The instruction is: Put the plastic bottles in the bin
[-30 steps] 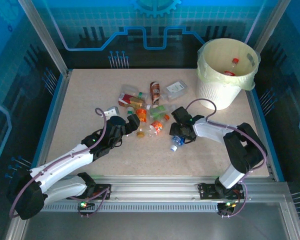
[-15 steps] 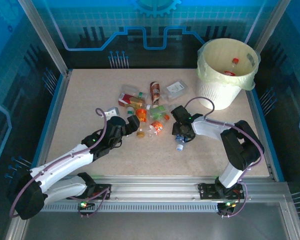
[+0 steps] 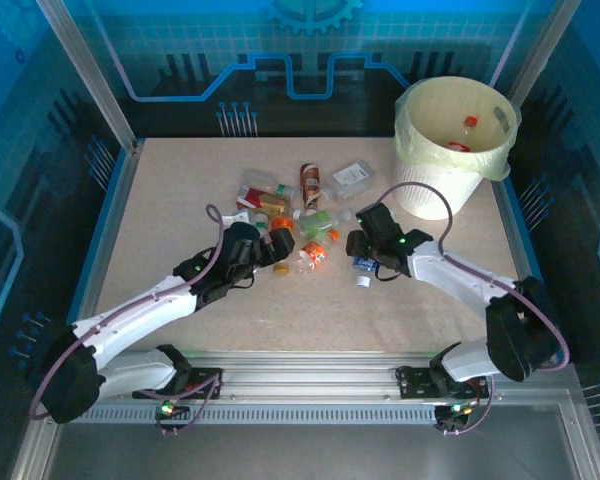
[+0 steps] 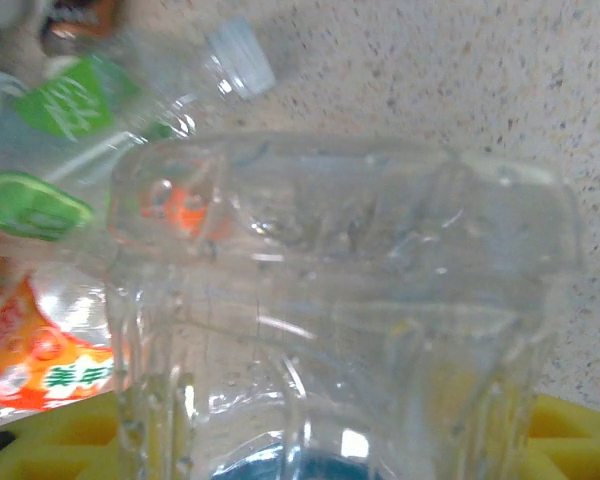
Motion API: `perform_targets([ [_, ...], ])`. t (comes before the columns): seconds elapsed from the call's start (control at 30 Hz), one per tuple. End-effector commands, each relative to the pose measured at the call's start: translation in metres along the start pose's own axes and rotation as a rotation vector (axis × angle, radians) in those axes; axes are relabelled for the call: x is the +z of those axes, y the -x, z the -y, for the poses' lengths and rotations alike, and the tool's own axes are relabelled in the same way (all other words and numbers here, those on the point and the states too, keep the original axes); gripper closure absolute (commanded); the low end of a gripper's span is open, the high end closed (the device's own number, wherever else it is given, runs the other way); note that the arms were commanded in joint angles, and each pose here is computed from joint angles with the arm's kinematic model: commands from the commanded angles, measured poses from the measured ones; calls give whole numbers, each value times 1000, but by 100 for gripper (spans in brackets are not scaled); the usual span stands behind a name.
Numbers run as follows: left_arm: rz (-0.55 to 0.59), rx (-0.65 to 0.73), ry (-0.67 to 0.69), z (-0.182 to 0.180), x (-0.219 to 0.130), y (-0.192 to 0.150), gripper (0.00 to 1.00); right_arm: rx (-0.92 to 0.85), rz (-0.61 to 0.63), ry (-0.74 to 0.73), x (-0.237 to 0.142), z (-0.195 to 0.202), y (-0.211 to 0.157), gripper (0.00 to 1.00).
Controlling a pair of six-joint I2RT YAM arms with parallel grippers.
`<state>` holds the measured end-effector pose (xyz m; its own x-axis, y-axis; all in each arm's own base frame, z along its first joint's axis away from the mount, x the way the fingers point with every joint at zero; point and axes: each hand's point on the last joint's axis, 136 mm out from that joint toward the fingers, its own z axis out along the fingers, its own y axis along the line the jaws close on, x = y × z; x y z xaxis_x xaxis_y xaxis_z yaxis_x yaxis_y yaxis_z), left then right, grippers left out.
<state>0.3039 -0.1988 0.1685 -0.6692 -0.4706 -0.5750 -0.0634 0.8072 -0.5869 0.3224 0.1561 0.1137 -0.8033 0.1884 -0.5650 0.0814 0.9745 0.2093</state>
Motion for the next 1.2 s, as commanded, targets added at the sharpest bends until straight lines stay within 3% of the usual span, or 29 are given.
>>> perform_targets([
  [0.0, -49, 25, -143, 38, 2, 4, 1, -5, 83, 66, -25, -12, 27, 60],
  [0.33, -118, 91, -366, 87, -2, -2, 1, -40, 295, 278, -91, -54, 90, 62],
  [0.6, -58, 103, -392, 86, -13, 6, 1, -26, 448, 404, -141, -67, 156, 62],
  [0.87, 2, 88, -298, 62, -19, 12, 1, 50, 554, 411, -170, -32, 241, 62],
  [1.0, 26, 72, -271, 53, -22, 14, 1, 74, 581, 333, -166, -3, 285, 62],
  [1.17, 43, 56, -251, 45, -25, 15, 1, 226, 625, 287, -157, 45, 335, 61],
])
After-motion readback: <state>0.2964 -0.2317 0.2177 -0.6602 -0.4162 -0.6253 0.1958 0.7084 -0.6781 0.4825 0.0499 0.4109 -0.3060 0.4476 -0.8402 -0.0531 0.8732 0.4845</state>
